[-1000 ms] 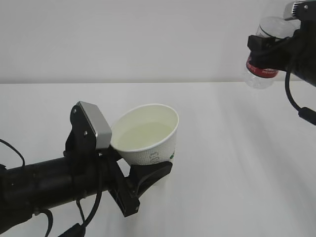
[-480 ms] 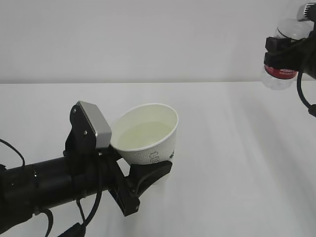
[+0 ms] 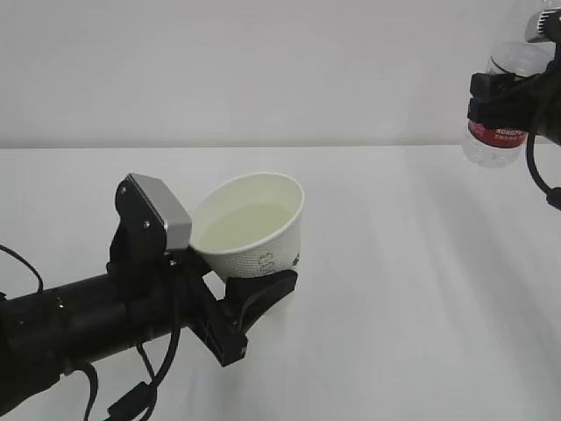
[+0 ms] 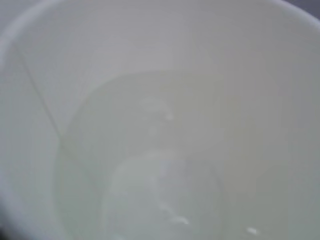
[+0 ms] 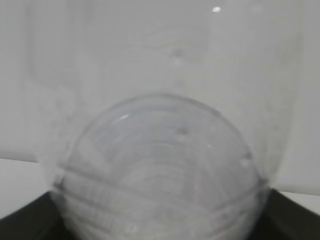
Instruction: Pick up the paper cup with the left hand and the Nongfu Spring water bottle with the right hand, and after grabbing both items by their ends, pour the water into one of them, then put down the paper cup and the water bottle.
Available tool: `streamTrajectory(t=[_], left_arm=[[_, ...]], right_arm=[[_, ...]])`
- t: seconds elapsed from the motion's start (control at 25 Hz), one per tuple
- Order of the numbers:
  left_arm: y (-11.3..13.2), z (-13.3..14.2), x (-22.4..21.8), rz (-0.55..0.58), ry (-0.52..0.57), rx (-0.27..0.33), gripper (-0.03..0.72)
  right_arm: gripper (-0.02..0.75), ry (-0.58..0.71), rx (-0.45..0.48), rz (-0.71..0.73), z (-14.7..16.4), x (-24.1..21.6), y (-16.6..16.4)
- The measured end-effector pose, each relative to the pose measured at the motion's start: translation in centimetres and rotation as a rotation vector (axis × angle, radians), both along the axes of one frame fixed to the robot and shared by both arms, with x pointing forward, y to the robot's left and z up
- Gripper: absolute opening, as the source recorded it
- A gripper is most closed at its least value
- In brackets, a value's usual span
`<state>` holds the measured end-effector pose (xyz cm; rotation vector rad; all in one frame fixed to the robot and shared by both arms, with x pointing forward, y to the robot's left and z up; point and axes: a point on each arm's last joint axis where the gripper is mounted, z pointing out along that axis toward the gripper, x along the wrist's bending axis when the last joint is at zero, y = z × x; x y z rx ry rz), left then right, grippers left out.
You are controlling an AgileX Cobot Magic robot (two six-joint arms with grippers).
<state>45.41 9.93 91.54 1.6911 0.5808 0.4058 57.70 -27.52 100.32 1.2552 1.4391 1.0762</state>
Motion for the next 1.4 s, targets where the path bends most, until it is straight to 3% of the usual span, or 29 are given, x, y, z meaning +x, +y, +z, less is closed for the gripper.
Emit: streamTrajectory(t=[0.44, 1.4], left_arm=[[0.8, 0.1, 0.9, 0.074, -0.04, 0.021, 0.492], [8.2, 0.1, 5.5, 0.377, -0.04, 0.026, 0.492]], right_arm=[[0.512, 0.002, 0.002, 0.0, 0.0, 0.0, 0.0], [0.512, 0.002, 0.002, -0.001, 0.0, 0.0, 0.0]])
